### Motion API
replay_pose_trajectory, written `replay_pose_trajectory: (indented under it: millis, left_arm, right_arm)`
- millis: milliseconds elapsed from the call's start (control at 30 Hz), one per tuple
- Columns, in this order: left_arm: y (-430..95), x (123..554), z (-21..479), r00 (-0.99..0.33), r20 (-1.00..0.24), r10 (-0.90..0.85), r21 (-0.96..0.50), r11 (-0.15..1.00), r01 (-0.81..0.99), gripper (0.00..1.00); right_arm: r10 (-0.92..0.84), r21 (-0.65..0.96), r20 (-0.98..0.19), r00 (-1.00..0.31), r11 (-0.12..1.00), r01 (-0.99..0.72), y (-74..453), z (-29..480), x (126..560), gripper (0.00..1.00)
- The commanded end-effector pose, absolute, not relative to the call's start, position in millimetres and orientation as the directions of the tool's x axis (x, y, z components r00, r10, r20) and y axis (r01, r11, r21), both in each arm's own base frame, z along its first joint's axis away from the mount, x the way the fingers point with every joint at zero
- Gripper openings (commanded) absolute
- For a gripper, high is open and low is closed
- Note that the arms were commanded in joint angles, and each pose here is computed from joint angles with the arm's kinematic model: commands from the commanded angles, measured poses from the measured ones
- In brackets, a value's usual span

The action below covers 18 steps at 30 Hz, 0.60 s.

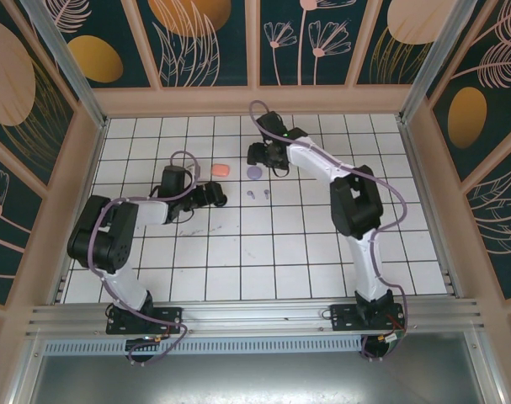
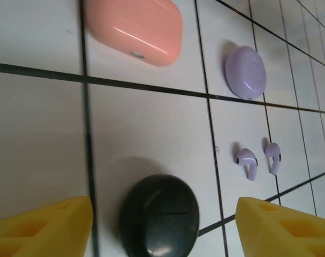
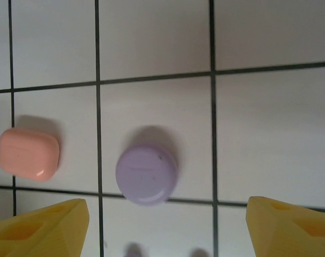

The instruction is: Insert wireless bluetooth earbuds into charging case

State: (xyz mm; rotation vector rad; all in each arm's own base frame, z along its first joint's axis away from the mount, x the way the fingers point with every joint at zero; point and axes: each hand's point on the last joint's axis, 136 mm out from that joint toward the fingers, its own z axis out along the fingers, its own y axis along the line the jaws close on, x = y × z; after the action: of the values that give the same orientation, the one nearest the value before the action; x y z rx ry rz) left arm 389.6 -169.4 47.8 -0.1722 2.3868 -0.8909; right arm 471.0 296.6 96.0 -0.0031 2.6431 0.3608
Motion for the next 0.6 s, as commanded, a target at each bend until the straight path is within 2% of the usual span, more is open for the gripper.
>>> replay_pose_trajectory:
  millis: [0,300,433,467,567]
  left_arm:
    - [-151,398,76,-0.777,-0.544,-0.316,-0.582,0.81,0.078,0.73]
    - [-131,422,188,-0.56,-0.768,-0.312,-0.476,0.863,0.172,0.78]
    - [-125,425,230,-0.454,-0.831,-0.322,-0.447,0.872,0.2,0.85]
    - [-123,425,238,-0.431,-0.839,-0.332,-0.448,0.871,0.201,0.97]
    - [-116,421,261,-0.348,-0.857,-0.38,-0.465,0.862,0.201,0.99]
  right_arm:
    - [0.013,0.166,-0.412,-0.911,0.984,-0.06,296,81,470,0.79]
    - [-0.03,0.1,-0.374,-0.927,0.992,-0.072,311,50,472,0.81]
    - [-0.046,0.081,-0.361,-0.931,0.993,-0.08,316,38,470,0.8]
    - [-0.048,0.075,-0.361,-0.931,0.994,-0.081,317,36,471,0.8]
    - [-0.051,0.066,-0.354,-0.934,0.995,-0.08,320,28,471,0.77]
